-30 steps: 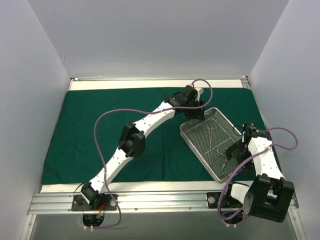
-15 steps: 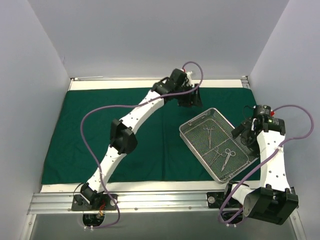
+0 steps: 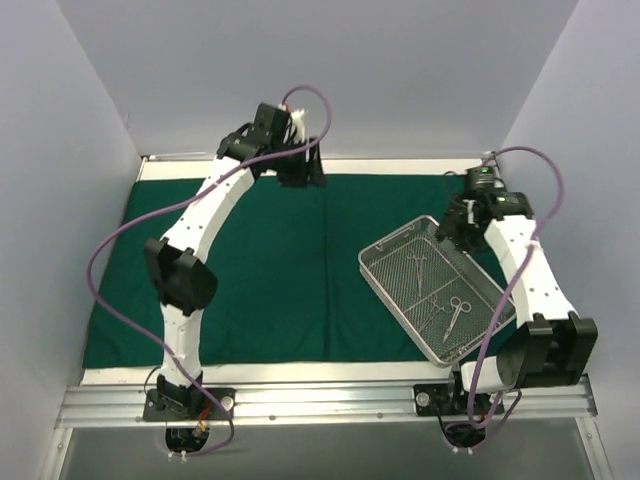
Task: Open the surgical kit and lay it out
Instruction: Pick up the medical item from the container, then place the medical item in the surgical kit.
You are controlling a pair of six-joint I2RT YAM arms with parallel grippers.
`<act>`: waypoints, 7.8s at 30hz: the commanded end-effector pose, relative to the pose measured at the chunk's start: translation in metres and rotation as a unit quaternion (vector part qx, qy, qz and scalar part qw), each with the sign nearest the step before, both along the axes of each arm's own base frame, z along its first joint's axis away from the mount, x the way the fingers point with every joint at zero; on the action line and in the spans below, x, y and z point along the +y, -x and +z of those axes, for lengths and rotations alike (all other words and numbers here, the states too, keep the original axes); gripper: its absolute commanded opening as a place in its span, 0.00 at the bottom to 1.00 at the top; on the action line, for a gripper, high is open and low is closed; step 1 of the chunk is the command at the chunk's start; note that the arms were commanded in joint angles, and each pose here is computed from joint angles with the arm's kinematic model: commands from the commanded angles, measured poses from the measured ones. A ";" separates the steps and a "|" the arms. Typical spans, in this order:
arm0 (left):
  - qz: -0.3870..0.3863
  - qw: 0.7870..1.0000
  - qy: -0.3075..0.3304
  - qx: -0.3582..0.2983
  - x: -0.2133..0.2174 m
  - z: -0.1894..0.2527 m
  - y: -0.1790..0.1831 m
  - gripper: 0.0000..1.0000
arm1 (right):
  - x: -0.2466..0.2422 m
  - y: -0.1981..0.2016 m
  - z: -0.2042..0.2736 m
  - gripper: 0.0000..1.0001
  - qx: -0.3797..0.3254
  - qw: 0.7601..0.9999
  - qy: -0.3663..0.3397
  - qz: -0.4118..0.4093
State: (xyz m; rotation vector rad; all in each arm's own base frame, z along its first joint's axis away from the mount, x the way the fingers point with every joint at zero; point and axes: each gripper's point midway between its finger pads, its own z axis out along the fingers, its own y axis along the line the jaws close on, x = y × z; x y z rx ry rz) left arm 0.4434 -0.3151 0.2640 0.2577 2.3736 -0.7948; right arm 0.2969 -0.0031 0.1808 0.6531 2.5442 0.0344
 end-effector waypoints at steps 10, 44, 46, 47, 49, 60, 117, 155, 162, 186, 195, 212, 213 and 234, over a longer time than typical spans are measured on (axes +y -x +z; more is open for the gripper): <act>0.002 0.997 0.007 0.077 0.074 -0.026 0.065 0.66 | 0.048 -0.050 -0.080 0.57 0.075 0.993 0.054 0.074; 0.038 0.992 -0.009 0.122 0.108 -0.039 0.076 0.62 | 0.039 0.002 -0.208 0.13 0.211 0.966 0.064 0.131; 0.037 0.991 -0.010 0.125 0.108 -0.040 0.078 0.62 | 0.037 0.006 -0.209 0.08 0.222 0.963 0.068 0.134; 0.037 0.991 -0.010 0.125 0.108 -0.040 0.078 0.61 | 0.036 0.007 -0.208 0.05 0.224 0.962 0.070 0.138; 0.035 0.991 -0.009 0.126 0.107 -0.041 0.078 0.61 | 0.035 0.006 -0.201 0.00 0.220 0.963 0.076 0.139; 0.019 0.991 0.013 0.129 0.099 -0.038 0.076 0.61 | 0.053 -0.009 -0.103 0.00 0.126 0.982 -0.008 0.137; 0.053 0.998 0.018 0.037 0.115 -0.012 0.063 0.48 | 0.399 -0.132 0.071 0.00 -0.181 0.877 -0.307 0.322; 0.043 0.996 0.039 0.060 0.100 -0.034 0.046 0.02 | 0.418 -0.128 0.076 0.00 -0.173 0.864 -0.319 0.348; 0.030 0.996 0.036 0.076 0.102 -0.040 0.053 0.32 | 0.418 -0.127 0.066 0.00 -0.166 0.857 -0.318 0.370; 0.024 0.978 0.167 0.126 0.141 -0.026 0.074 0.65 | 0.288 -0.031 0.004 0.00 -0.145 0.688 0.111 0.702; -0.054 0.957 0.195 0.209 0.093 -0.040 0.101 0.63 | 0.274 0.013 0.014 0.00 -0.134 0.582 0.168 0.784; -0.191 0.924 0.234 0.234 0.035 -0.025 0.169 0.62 | 0.222 0.080 0.034 0.00 -0.075 0.471 0.242 0.845; -0.204 0.921 0.231 0.238 0.028 -0.026 0.176 0.62 | 0.223 0.085 0.036 0.00 -0.079 0.458 0.241 0.852; -0.320 0.885 0.223 0.256 -0.007 0.002 0.276 0.58 | 0.218 0.155 0.039 0.00 -0.065 0.380 0.215 0.897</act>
